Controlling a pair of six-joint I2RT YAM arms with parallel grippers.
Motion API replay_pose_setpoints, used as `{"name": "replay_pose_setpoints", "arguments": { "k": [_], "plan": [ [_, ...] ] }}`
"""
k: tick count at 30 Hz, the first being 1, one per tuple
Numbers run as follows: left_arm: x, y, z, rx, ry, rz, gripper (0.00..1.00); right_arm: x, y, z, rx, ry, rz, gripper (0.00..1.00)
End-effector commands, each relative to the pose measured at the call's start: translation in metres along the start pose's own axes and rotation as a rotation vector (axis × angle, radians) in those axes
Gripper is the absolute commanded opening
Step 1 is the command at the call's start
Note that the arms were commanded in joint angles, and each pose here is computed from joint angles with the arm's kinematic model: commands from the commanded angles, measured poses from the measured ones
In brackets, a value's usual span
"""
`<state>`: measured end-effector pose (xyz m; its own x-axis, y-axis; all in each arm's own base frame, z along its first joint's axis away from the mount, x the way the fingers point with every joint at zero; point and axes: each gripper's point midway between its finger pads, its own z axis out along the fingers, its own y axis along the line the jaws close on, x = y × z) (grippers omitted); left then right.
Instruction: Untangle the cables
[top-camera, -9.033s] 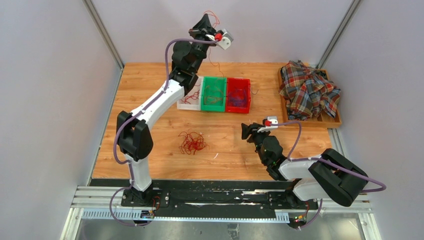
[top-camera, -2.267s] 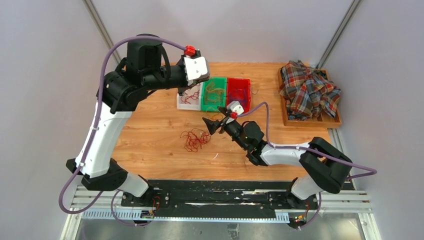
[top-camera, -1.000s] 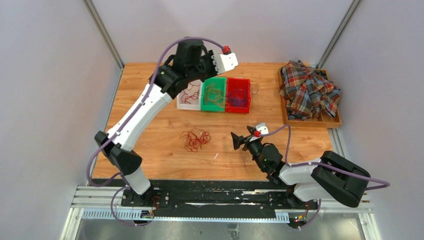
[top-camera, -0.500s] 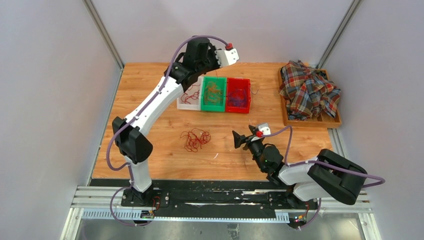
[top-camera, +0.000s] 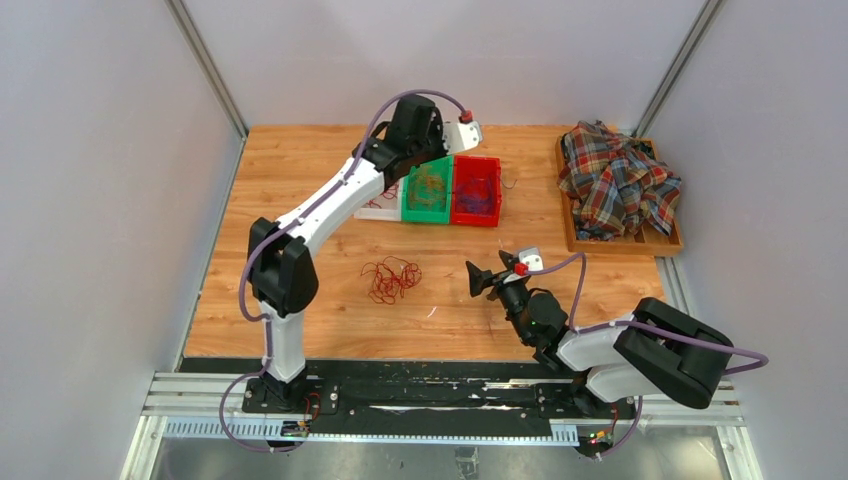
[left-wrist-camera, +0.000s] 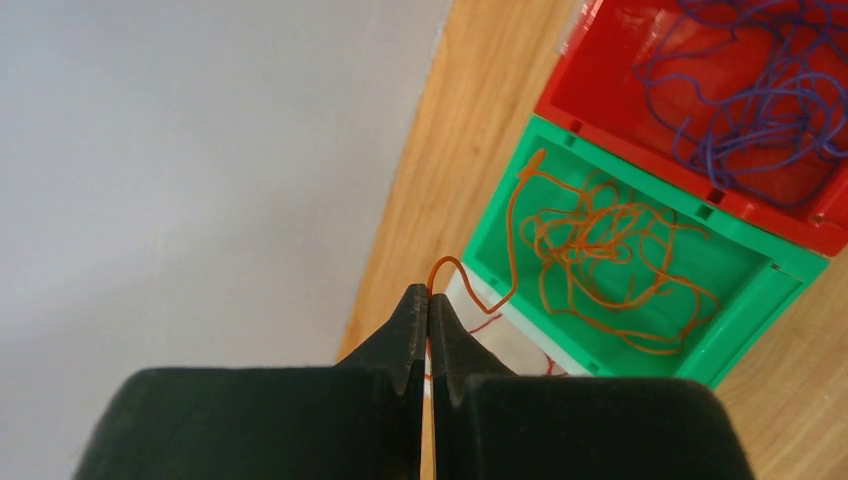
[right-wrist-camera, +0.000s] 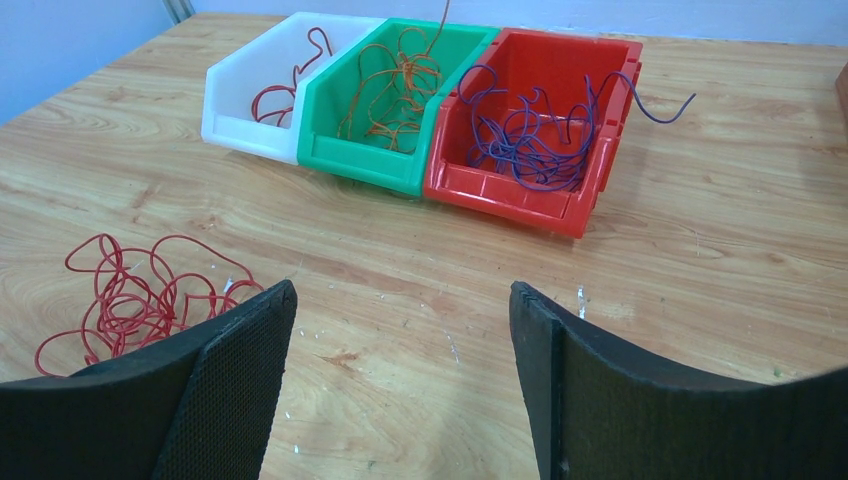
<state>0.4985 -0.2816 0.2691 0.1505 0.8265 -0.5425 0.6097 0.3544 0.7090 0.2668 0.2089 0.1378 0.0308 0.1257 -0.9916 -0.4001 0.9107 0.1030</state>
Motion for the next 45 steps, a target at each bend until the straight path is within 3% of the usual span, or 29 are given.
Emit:
{"name": "replay_pose_setpoints", "arguments": {
  "k": [1,10,20,31,35,37,40,45],
  "plan": [
    [0.013,-0.019,0.016,0.036,0.03,-0.025,0.01,-0.005,-0.005,-0.001,0.026,-0.029,0.027,0.78],
    [0.043,-0.056,0.043,0.099,0.1,-0.021,0.0,-0.004,-0.009,-0.001,0.038,-0.029,0.043,0.78],
    [0.061,-0.101,0.073,0.194,0.119,-0.115,0.01,-0.002,-0.014,-0.001,0.051,-0.028,0.063,0.78],
    [0.101,-0.12,0.099,0.176,0.191,-0.112,0.0,-0.002,-0.017,-0.001,0.059,-0.029,0.081,0.78],
    [0.092,-0.119,0.092,0.219,0.181,-0.15,0.01,-0.001,-0.017,0.0,0.055,-0.028,0.084,0.77],
    [0.078,-0.113,0.083,0.25,0.156,-0.176,0.09,-0.001,-0.017,0.0,0.053,-0.028,0.085,0.77],
    [0.061,-0.111,0.067,0.321,0.129,-0.197,0.41,-0.001,-0.018,-0.001,0.054,-0.029,0.088,0.77],
    [0.054,-0.105,0.043,0.352,0.132,-0.199,0.56,-0.001,-0.018,-0.001,0.053,-0.031,0.089,0.77]
  ]
}}
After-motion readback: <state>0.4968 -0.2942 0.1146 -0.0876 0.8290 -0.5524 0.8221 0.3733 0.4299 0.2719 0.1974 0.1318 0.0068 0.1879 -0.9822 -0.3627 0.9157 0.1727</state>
